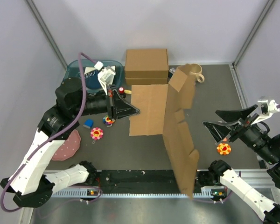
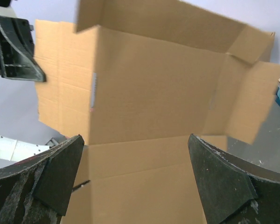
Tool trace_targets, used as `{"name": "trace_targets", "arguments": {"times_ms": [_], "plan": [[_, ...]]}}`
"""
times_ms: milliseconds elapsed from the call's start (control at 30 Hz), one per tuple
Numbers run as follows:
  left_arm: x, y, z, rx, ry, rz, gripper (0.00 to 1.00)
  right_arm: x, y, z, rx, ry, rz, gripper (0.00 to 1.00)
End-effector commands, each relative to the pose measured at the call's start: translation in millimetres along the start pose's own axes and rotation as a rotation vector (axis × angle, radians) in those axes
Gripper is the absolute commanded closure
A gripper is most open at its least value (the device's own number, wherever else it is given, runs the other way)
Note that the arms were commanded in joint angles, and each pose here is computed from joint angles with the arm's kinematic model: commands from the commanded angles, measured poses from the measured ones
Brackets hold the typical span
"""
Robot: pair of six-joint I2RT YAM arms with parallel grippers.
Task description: Fold the paper box
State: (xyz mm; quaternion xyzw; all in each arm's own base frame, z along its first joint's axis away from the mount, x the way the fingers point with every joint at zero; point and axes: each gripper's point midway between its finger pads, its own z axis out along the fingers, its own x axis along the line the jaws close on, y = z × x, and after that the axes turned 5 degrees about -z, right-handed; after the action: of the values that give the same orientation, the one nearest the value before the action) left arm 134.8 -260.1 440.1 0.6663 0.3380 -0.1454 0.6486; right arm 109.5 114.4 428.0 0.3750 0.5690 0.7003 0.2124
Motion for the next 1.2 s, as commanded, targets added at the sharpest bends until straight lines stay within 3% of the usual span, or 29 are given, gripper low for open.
{"name": "trace_targets", "arguments": {"times_ms": [0, 100, 200, 267, 333, 367, 400, 433, 533, 600, 867, 1167], "plan": [[-68, 32, -29, -0.095, -0.238, 0.197, 1.00, 7, 9, -7, -0.033, 0.029, -0.022, 0.05], [-73, 45, -32, -0.098, -0.237, 0.234, 1.00, 10, 12, -11, -0.043, 0.042, -0.018, 0.05], [-29, 41, -15, -0.032, -0.150, 0.149, 1.00, 11, 13, -17, -0.057, 0.046, -0.017, 0.05], [13, 37, -5, -0.011, -0.095, 0.116, 1.00, 10, 10, -18, -0.055, 0.044, -0.015, 0.05], [87, 12, 7, 0.029, -0.017, -0.079, 1.00, 8, 5, -18, -0.048, 0.039, -0.009, 0.05], [103, 21, 11, -0.014, -0.059, -0.051, 1.00, 8, 3, -19, -0.046, 0.038, -0.007, 0.05], [129, -12, 14, 0.056, -0.113, -0.167, 1.00, 7, 0, -18, -0.040, 0.037, -0.005, 0.05], [160, -14, 15, 0.044, -0.092, -0.280, 1.00, 6, -4, -18, -0.033, 0.033, -0.003, 0.05], [222, -38, 20, 0.076, -0.031, -0.419, 1.00, 2, -13, -17, -0.012, 0.025, -0.003, 0.04], [237, -42, 24, 0.113, 0.015, -0.465, 1.00, -1, -18, -15, 0.004, 0.015, -0.005, 0.04], [299, -16, 35, 0.131, 0.221, -0.339, 1.00, -23, -45, 3, 0.076, -0.070, -0.010, 0.04], [373, 3, 33, 0.124, 0.519, -0.272, 0.91, -53, -82, 24, 0.182, -0.196, 0.010, 0.04]]}}
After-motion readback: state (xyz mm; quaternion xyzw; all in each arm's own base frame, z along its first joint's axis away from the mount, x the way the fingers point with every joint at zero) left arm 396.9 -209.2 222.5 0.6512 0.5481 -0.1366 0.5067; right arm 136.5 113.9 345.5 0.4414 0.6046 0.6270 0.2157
